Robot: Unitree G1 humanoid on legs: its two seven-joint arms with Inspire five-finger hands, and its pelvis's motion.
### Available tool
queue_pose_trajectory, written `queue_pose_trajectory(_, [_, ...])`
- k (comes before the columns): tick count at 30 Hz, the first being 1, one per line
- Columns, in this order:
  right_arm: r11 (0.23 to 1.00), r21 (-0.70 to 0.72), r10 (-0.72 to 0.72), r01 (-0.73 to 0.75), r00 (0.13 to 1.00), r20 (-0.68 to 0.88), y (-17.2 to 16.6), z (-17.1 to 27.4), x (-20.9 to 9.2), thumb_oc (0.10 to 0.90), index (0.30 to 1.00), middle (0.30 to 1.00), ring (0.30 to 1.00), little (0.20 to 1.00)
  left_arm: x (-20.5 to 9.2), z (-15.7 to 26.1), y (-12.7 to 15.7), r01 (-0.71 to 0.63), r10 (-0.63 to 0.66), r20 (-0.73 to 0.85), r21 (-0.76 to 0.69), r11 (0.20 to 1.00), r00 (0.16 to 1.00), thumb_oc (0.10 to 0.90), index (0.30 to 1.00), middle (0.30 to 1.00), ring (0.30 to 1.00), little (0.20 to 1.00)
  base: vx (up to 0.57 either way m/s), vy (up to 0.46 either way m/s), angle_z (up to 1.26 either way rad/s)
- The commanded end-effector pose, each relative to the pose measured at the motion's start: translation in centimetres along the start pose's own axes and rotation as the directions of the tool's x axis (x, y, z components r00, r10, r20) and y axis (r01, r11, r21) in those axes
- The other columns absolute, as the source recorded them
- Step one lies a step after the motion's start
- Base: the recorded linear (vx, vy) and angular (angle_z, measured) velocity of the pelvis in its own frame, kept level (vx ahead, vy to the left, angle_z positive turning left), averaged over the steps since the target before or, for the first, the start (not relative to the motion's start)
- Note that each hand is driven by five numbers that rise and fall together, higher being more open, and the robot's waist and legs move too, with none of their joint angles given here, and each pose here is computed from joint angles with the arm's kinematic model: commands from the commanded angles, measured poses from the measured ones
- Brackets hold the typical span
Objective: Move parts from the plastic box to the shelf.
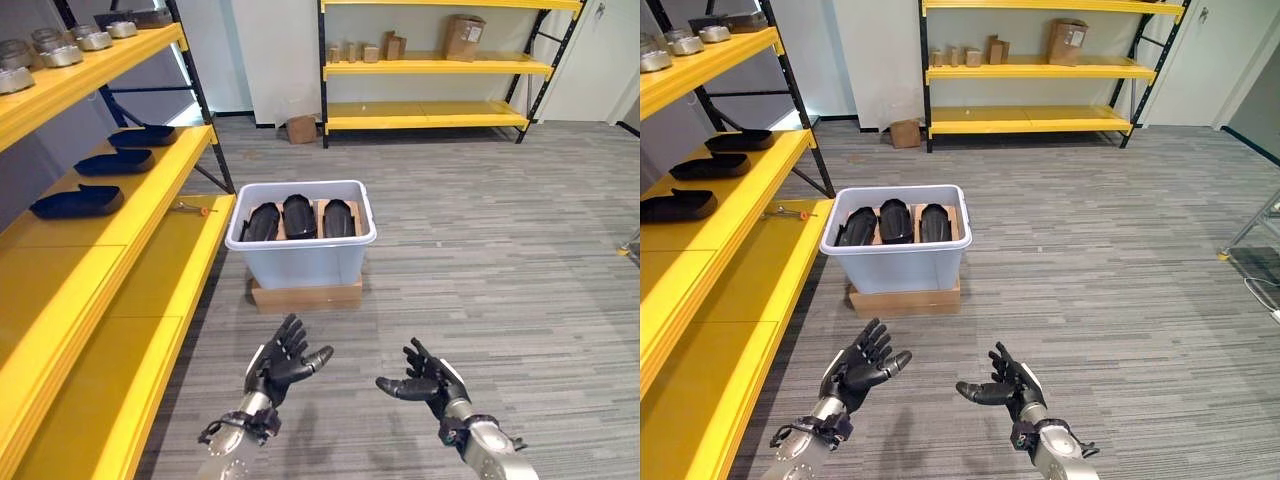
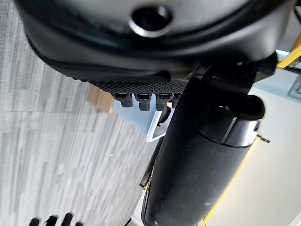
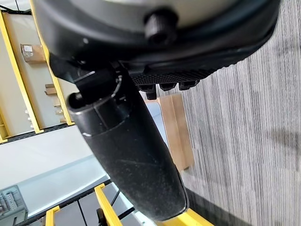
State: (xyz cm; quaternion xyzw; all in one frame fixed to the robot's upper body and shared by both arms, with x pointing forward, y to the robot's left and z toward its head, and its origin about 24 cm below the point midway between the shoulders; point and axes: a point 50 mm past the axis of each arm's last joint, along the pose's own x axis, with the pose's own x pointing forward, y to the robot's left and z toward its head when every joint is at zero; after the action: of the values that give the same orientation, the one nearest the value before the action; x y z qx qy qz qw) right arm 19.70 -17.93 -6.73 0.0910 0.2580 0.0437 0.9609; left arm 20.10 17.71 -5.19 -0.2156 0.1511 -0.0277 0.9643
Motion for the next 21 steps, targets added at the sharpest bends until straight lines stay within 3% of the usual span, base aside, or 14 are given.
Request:
queue_pose_trajectory(1, [0.995, -0.035, 0.097, -0.091, 0.966, 0.238, 2.38, 5.13, 1.40, 0.900, 1.000, 1.000, 1.000, 1.000, 2.03, 4.01, -1.68, 0.062, -0.062, 0.197, 0.004, 0.998, 0.978, 0.900, 1.000, 1.000, 1.000, 1.000, 0.00, 0.000, 0.00])
queue_pose_trajectory(21, [0.980, -0.035, 0.200, -0.197, 0.951, 0.234, 2.75, 5.37, 1.25, 0.900, 1.000, 1.000, 1.000, 1.000, 2.29, 4.13, -1.59, 0.037, -0.041, 0.190, 0.025, 0.999, 0.981, 0.900, 1.000, 1.000, 1.000, 1.000, 0.00, 0.009, 0.00])
